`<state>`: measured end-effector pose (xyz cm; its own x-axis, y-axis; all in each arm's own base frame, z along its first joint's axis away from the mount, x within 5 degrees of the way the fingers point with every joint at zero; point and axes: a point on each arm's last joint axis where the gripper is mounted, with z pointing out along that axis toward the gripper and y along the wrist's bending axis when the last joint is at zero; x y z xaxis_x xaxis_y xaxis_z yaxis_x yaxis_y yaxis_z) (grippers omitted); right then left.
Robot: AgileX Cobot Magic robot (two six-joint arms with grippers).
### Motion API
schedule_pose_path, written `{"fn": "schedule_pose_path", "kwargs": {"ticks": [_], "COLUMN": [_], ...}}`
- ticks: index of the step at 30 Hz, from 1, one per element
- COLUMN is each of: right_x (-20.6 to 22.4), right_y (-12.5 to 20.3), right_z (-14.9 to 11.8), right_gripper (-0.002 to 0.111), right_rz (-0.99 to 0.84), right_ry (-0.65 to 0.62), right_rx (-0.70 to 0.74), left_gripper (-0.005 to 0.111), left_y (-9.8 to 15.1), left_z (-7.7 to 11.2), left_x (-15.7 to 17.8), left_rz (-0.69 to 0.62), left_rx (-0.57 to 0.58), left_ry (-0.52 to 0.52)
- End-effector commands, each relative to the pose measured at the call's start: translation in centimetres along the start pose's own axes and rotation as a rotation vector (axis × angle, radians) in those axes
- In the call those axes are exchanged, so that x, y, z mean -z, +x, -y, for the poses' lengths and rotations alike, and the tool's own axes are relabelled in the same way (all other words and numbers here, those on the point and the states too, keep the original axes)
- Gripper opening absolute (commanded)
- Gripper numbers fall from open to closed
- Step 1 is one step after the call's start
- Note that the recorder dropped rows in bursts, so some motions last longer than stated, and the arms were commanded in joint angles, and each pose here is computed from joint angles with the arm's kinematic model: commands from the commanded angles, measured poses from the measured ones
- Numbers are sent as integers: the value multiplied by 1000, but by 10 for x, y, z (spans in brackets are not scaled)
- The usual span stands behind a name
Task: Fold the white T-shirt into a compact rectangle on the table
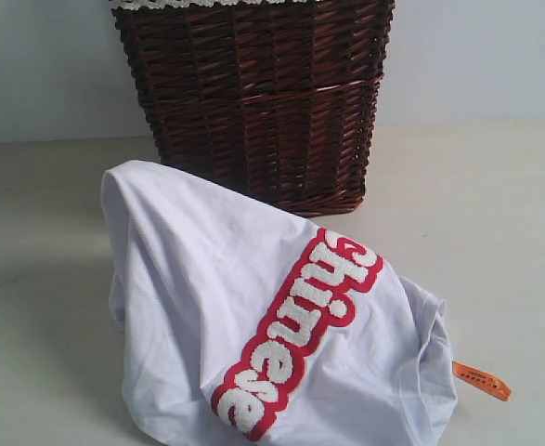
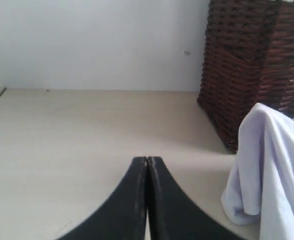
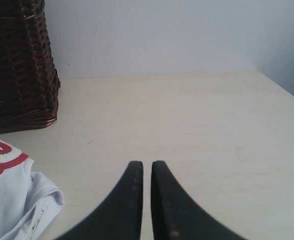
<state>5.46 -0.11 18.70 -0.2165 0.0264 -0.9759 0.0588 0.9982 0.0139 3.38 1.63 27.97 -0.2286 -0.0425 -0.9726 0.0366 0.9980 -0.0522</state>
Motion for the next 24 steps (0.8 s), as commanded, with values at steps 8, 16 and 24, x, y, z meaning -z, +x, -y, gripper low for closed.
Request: {"fn": "schedule_pose_path", "kwargs": {"ticks": [8,16,24], "right_x": [0,0,0], "right_y": [1,1,1], "right_z": [0,0,0], "right_gripper": [7,7,7], "right_rz": [7,7,7], "right_ry": [-2,-2,-2], "right_rx": [6,6,6], "left_gripper": [0,0,0], "left_y": [62,65,70], "left_z": [27,19,16], "left_x": [-37,-39,-40], "left_rz": [293,268,203], "left_rx": [-10,-57,-135], "left_ry": [240,95,61]}}
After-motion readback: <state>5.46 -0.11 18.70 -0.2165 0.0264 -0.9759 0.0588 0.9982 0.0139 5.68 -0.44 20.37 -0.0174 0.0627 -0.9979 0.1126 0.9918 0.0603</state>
